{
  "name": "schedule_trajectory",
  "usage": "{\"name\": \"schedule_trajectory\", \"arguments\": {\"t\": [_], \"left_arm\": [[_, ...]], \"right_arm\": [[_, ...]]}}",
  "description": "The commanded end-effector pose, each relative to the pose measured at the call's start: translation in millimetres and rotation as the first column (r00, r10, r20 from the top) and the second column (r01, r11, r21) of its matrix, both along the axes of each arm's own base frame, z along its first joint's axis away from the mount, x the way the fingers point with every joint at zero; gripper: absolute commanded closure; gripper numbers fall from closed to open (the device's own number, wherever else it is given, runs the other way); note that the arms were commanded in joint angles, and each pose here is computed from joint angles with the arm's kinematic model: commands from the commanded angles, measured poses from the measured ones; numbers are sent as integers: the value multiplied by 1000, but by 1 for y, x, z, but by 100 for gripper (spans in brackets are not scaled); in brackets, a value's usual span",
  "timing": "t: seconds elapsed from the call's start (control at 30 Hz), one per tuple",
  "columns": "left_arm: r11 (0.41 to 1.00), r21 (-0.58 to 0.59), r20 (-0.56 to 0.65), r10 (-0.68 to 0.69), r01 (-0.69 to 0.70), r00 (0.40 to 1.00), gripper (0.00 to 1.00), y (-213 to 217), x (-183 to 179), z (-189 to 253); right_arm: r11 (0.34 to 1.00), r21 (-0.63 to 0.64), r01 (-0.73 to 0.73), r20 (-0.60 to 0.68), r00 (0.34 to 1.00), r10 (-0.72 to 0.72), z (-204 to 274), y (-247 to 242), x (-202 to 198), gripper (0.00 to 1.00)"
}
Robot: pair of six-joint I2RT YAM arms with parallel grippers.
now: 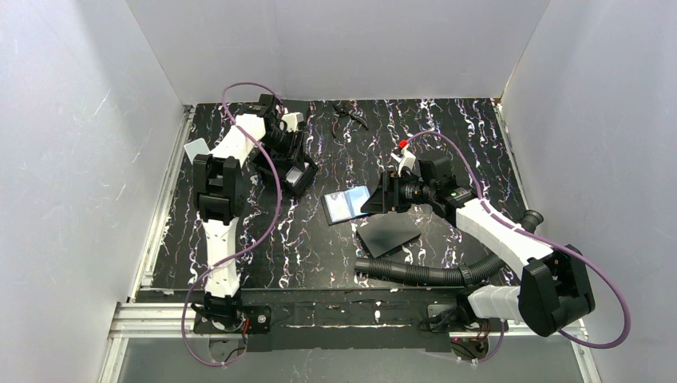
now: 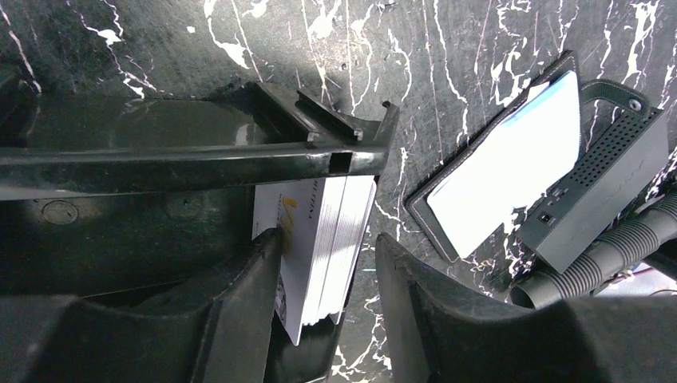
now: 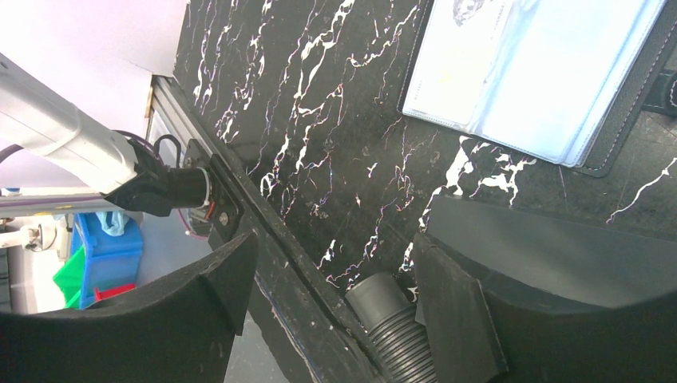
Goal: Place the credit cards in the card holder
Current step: Pick up the credit card from the storage box.
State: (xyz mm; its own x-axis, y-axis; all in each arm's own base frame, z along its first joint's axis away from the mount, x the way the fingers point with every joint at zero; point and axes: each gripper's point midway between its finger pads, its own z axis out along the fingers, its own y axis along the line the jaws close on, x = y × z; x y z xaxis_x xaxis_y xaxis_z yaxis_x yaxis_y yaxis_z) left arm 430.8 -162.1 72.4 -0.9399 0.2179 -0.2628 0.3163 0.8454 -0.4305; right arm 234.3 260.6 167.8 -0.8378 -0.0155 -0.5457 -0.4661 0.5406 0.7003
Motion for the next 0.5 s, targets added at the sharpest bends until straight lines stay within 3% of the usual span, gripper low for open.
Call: {"name": "schedule_trajectory", "arguments": {"t": [0.0,0.47], "left_arm": [[998,-56,47,-18,20,999,58,-8,-8,40],[998,-57,41,-13,15,999,68,-8,-8,39]], "right_arm": [[1000,31,-8,51,999,6,13,2,1,20],[1000,30,-9,48,999,8,11,2,0,20]]}}
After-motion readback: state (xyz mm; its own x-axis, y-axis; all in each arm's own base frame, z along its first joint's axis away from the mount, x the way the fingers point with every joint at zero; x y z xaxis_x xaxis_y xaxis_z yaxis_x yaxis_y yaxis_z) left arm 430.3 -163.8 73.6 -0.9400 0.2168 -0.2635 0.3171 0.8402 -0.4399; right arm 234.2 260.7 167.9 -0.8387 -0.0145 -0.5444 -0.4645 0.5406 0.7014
